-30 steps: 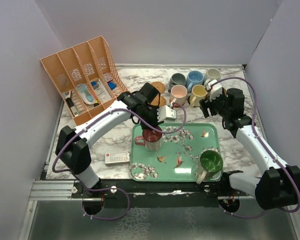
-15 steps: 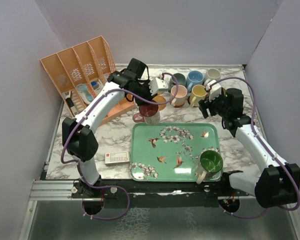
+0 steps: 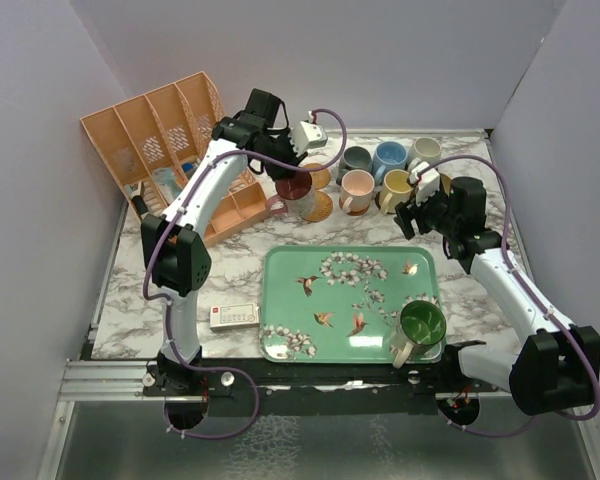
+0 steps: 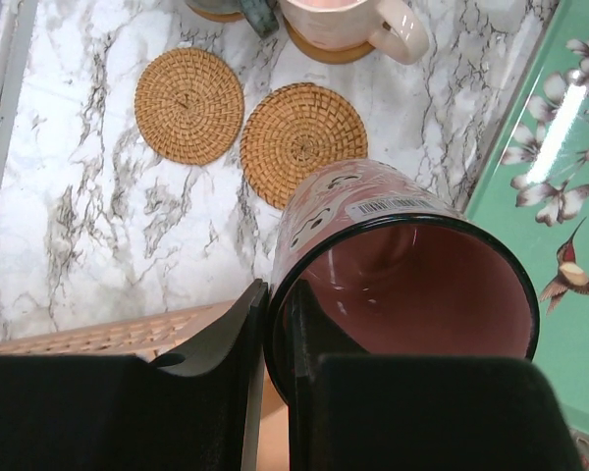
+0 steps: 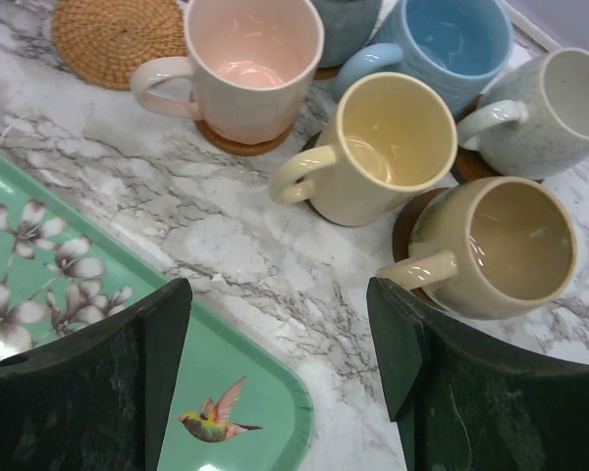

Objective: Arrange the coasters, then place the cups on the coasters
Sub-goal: Pick up the cup from the tray, then place the cup on the coaster.

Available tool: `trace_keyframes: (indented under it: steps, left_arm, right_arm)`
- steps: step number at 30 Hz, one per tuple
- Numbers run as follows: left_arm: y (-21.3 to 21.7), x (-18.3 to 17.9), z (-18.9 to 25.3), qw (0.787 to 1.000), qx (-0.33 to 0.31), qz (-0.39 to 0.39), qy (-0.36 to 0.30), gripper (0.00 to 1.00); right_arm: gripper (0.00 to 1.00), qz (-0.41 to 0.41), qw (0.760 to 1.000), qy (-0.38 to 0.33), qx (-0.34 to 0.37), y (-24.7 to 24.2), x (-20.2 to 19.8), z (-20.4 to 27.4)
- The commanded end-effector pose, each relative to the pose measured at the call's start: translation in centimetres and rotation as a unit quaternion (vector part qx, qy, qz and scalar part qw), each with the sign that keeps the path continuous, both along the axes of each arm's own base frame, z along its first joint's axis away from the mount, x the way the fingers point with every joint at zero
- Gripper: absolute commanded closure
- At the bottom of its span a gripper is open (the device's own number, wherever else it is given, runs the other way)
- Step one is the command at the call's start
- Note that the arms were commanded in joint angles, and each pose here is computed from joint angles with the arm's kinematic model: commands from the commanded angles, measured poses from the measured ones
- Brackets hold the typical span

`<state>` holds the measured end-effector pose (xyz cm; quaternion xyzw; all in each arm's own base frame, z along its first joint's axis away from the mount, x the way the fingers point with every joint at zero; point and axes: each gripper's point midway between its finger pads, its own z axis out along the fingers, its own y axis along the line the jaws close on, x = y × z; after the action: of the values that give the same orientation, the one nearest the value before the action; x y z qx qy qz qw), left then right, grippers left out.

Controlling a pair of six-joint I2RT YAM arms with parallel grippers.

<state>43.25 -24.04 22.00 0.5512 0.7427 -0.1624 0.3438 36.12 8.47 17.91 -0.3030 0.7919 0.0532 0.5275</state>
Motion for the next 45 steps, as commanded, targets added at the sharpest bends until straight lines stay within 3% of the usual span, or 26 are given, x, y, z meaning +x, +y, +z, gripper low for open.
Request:
trace_keyframes:
  steps: [1,14,24,40,45]
  left_arm:
    - [-1.9,0.8,2.6,0.999,-0.053,-0.001,-0.012,1.00]
    - [-3.3,5.4,0.3,0.996,-0.072,0.051,0.001,1.00]
    - [-3.8,7.6,-2.5,0.994,-0.070,0.082,0.021,1.00]
    - [-3.5,8.5,-5.6,0.993,-0.045,0.100,0.035,1.00]
    - [-3.6,8.9,-6.2,0.992,-0.045,0.109,0.039,0.93]
  right_arm:
    - [0.27,0.061,0.998,-0.008,0.025,1.9,-1.0,1.3]
    - [0.27,0.107,0.992,-0.003,0.063,3.8,-2.1,2.0]
    - [0.27,0.097,0.994,-0.014,0.048,3.2,-2.1,1.9]
    - [0.27,0.096,0.994,-0.019,0.042,3.0,-2.1,2.0]
    - [0.27,0.095,0.994,-0.020,0.041,3.0,-2.1,2.0]
